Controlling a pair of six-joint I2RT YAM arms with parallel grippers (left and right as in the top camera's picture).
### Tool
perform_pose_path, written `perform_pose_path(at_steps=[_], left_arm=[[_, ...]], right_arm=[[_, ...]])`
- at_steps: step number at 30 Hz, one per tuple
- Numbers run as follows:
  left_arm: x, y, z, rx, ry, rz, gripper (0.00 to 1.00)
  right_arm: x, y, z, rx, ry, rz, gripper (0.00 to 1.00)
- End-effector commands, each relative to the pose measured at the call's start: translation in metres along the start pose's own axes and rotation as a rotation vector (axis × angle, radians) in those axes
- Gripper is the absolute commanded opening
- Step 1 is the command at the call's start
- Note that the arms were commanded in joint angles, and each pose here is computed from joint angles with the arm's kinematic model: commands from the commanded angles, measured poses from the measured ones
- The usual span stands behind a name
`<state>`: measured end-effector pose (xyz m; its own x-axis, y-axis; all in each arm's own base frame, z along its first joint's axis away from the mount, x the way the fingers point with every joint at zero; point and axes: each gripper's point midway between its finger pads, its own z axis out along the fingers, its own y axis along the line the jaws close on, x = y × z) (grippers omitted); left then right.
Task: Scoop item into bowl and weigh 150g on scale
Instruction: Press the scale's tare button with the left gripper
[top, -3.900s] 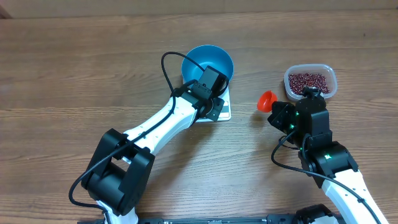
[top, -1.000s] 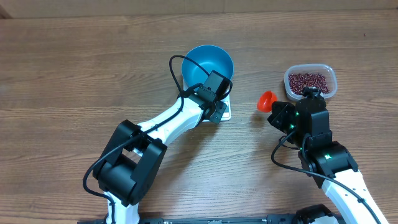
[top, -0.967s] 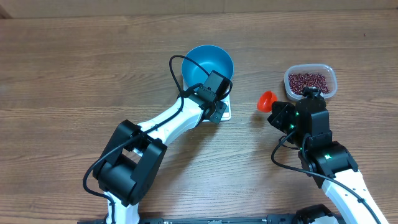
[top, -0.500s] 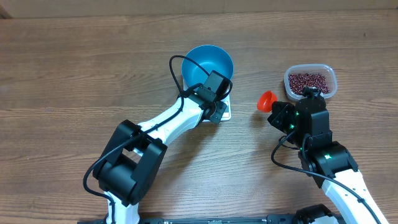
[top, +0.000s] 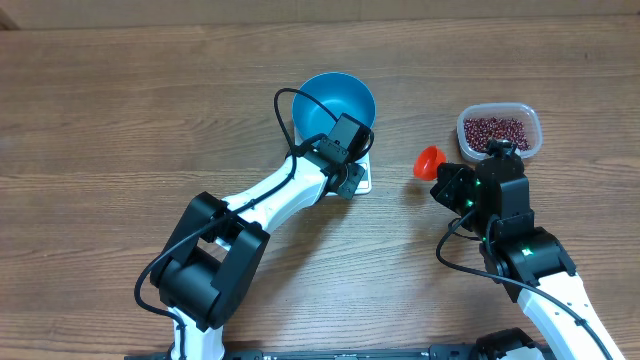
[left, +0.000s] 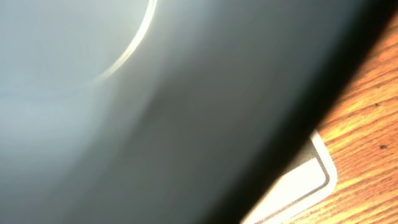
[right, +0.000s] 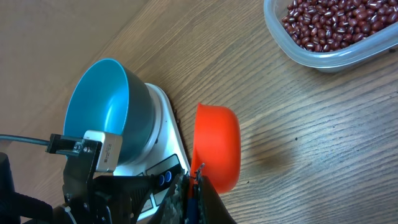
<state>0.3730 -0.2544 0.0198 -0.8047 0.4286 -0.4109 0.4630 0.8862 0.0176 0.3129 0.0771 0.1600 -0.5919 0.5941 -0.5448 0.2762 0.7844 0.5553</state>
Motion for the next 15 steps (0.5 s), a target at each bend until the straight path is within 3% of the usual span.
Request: perform_pose_path(at_steps=[1, 15], left_arm=[[0.021, 0.0042, 0.02, -0.03, 0.073, 0.034, 0.04], [0.0254, 0.0068, 0.0173, -0.042, 0.093, 0.036, 0.04]], right_arm=[[-0.0123, 0.007, -0.0054, -0.015, -0.042, -0.002, 0.04], [-0.0124, 0.007, -0.0055, -0.015, -0.042, -0.003, 0.04]])
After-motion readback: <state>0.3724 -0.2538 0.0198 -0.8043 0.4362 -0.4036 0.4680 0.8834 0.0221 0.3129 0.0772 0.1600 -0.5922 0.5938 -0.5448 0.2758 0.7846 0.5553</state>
